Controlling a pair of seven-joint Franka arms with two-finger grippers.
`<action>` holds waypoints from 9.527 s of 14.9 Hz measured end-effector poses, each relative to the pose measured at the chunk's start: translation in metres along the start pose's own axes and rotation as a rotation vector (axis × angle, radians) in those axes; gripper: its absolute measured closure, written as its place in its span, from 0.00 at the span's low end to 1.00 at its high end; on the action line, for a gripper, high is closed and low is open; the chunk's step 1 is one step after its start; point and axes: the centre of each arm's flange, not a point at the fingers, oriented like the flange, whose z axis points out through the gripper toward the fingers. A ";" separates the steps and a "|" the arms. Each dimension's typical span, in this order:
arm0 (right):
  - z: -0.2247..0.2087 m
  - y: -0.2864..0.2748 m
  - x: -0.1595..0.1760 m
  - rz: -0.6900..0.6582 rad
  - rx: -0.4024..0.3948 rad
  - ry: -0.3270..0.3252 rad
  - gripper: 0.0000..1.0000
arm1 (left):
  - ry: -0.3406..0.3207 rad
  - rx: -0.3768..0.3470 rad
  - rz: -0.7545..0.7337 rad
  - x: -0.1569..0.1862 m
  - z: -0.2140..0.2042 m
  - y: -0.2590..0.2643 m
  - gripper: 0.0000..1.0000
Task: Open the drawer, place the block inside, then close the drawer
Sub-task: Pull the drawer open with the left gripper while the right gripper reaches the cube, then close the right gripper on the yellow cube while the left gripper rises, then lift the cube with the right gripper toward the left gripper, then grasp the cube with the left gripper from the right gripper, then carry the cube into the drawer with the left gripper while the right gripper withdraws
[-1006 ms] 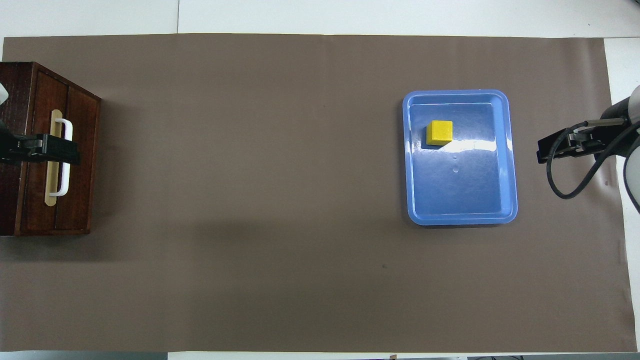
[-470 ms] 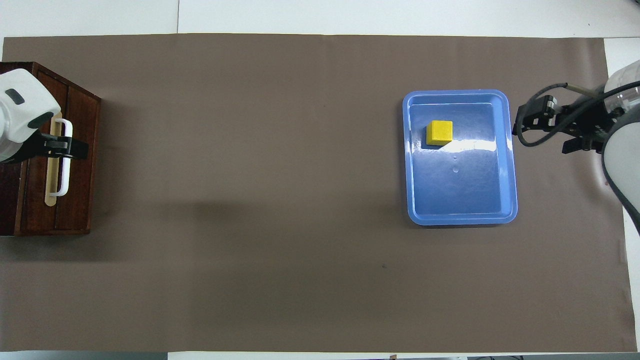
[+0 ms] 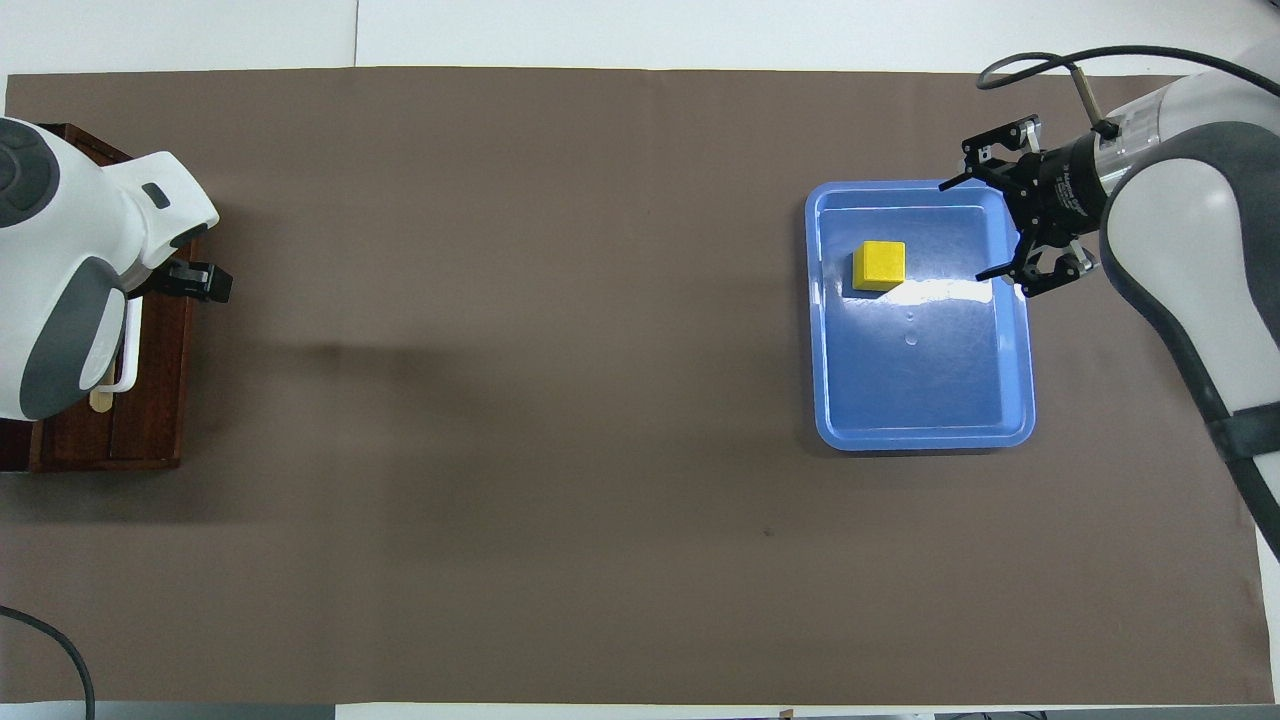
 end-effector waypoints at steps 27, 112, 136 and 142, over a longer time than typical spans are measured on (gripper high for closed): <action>0.151 0.021 0.113 0.475 0.036 -0.362 0.00 | 0.087 -0.039 -0.176 -0.002 0.033 0.061 0.00; 0.186 -0.067 -0.260 0.264 0.001 -0.375 0.44 | -0.319 -0.338 -1.864 0.039 -0.124 0.303 0.00; 0.190 -0.067 -0.262 0.261 -0.002 -0.375 0.44 | -0.287 -0.340 -1.832 0.037 -0.126 0.309 0.42; 0.185 -0.070 -0.259 0.322 0.004 -0.376 0.15 | -0.287 -0.339 -1.828 0.036 -0.126 0.312 0.44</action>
